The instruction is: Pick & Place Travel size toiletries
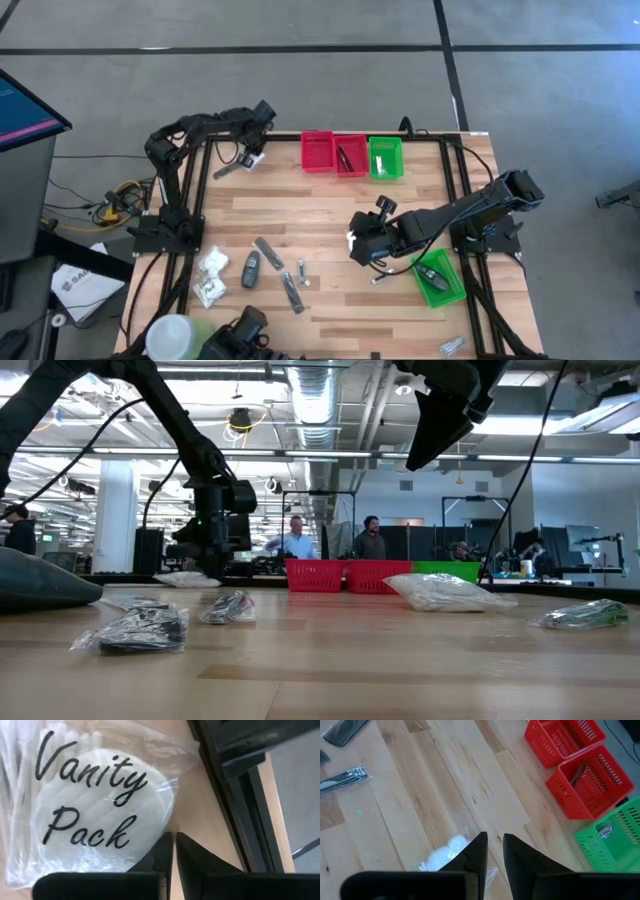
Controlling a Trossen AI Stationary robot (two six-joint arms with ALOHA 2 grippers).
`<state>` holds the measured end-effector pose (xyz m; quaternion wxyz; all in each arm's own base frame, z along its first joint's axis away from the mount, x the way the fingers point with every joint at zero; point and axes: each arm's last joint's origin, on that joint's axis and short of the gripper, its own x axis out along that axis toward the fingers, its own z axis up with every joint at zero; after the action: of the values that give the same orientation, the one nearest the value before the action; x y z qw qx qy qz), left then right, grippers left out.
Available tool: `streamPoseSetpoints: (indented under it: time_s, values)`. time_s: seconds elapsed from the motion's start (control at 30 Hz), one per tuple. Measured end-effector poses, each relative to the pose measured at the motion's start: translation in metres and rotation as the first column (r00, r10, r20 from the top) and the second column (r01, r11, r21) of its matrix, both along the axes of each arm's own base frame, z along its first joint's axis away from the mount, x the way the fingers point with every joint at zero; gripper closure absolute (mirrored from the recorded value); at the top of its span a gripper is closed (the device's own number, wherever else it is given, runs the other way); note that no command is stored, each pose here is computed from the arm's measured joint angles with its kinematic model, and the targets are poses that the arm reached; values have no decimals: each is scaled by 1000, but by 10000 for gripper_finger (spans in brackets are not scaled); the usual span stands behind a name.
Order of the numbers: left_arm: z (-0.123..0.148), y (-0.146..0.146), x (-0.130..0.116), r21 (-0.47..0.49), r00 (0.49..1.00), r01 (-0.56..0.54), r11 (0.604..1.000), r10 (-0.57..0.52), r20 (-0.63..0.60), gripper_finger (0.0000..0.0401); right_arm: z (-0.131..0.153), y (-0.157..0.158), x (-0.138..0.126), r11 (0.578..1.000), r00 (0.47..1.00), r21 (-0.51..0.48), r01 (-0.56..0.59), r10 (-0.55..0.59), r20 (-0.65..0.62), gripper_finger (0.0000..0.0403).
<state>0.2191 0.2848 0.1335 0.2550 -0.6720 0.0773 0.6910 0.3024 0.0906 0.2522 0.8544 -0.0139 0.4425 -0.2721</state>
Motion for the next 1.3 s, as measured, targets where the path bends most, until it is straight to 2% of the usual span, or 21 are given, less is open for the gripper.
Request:
streamPoseSetpoints:
  time_s: [0.4,0.73,0.83,0.9,0.97,1.07,1.13,1.17,1.3]
  values:
    - [-2,-26,27,0,980,192,981,-192,-50,382,0,0,0,1000,1000,-10,-15,15,-10,349]
    - [-3,-55,53,-12,945,320,947,-320,-64,382,0,0,0,998,998,-30,-48,47,-30,349]
    - [-3,-63,60,-13,918,389,921,-389,-76,382,0,2,-1,997,997,-38,-63,62,-37,349]
    - [-1,-69,64,-13,881,466,885,-465,-89,382,0,4,-1,997,997,-39,-72,70,-39,349]
    - [1,-76,68,-15,821,563,827,-561,-103,382,0,4,-1,996,996,-41,-76,74,-40,349]
    - [11,-89,73,-20,709,701,713,-699,-90,382,0,4,-1,996,996,-41,-75,74,-40,349]
    - [23,-94,76,25,662,748,663,-743,-99,382,0,4,-1,996,997,-41,-75,73,-40,349]
    - [30,-96,76,45,635,771,635,-763,-118,382,0,4,-1,996,997,-40,-74,73,-39,349]
    - [55,-102,74,101,487,873,478,-840,-239,382,1,4,0,997,997,-37,-74,73,-26,349]
